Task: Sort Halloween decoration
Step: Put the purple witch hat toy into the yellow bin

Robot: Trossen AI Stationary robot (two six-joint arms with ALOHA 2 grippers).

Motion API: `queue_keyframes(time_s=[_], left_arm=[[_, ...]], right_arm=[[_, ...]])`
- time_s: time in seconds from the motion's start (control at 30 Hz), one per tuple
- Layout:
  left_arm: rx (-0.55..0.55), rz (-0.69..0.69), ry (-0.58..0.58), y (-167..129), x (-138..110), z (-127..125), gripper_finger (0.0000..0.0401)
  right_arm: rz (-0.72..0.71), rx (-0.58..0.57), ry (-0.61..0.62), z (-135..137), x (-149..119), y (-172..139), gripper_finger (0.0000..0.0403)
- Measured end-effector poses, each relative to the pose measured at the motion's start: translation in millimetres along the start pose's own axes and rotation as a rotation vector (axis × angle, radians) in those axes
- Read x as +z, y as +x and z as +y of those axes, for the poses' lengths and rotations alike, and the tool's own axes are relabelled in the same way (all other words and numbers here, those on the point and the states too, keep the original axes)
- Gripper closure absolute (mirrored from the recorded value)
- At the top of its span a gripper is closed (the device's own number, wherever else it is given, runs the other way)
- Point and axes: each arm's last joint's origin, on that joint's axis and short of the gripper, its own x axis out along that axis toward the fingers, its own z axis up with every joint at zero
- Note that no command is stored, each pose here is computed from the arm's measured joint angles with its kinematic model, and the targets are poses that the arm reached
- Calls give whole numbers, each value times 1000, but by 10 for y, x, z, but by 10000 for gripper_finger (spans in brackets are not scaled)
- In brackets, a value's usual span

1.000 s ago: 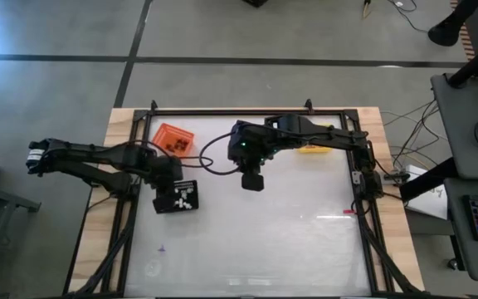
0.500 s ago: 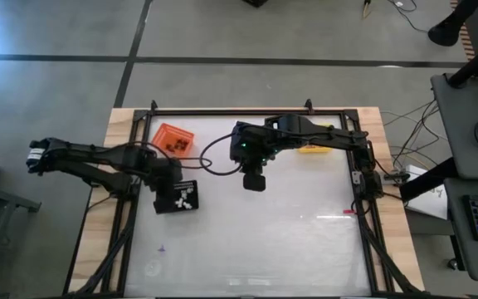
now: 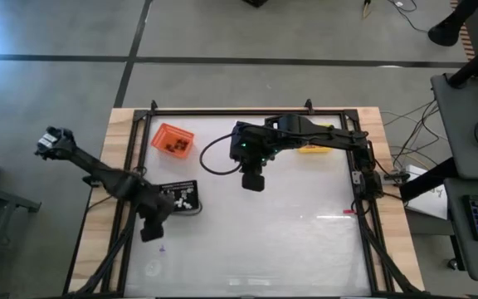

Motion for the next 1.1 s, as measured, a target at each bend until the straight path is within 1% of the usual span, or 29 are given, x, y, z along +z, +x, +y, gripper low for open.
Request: queue_keyframes(time_s=[0.2, 0.3, 0.53, 0.7, 0.77, 0.87, 1.1], left_arm=[[-25, 25, 25, 169, -92, -263, 307], [-18, 46, 63, 296, -122, -380, 307], [63, 125, 124, 598, -210, -535, 307], [34, 116, 146, 746, -226, -658, 307], [35, 118, 143, 799, -225, -684, 307], [64, 133, 117, 881, -222, -688, 307], [115, 161, 102, 1018, -213, -683, 307]], right_arm=[[-1, 0, 51, 0, 1, -1, 316], [-1, 0, 91, 0, 1, -1, 316], [-1, 6, 163, 46, -1, 2, 316], [1, 15, 169, 122, -5, 6, 316], [0, 21, 160, 165, -5, 9, 316], [-1, 29, 146, 227, -8, 13, 316], [3, 43, 122, 340, -20, 18, 316]])
